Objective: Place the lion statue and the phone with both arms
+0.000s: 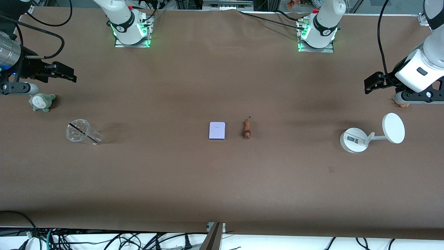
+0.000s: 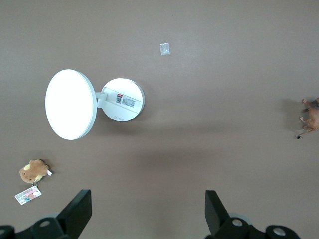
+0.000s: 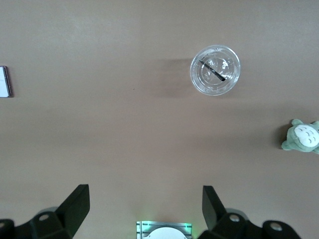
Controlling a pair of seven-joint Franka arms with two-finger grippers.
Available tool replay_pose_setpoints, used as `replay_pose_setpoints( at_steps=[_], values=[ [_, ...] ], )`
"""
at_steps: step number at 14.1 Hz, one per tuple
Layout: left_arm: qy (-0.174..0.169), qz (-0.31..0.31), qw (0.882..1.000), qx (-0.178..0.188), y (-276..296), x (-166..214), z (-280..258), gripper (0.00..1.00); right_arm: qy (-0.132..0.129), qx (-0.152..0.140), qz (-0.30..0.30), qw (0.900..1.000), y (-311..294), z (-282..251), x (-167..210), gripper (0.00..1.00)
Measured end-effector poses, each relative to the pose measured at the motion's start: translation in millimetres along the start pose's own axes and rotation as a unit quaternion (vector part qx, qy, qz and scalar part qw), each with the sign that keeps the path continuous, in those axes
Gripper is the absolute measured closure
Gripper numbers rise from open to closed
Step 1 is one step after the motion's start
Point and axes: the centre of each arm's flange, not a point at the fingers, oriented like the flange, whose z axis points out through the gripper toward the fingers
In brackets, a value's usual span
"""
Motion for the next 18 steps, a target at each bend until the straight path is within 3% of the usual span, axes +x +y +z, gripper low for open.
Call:
replay_pose_setpoints(
  at_steps=[12, 18],
  values=[
    [-0.005, 0.006, 1.0, 0.001, 6.3, -1.3, 1.1, 0.0, -0.009, 0.001, -0.005, 1.0, -5.5, 5.1, 4.3, 0.0],
    [-0.054, 0.011, 0.998, -0.028, 18.3, -5.8, 17.8, 0.0, -0.015, 0.001, -0.006, 1.0, -5.8, 11.6, 8.6, 0.0]
  ],
)
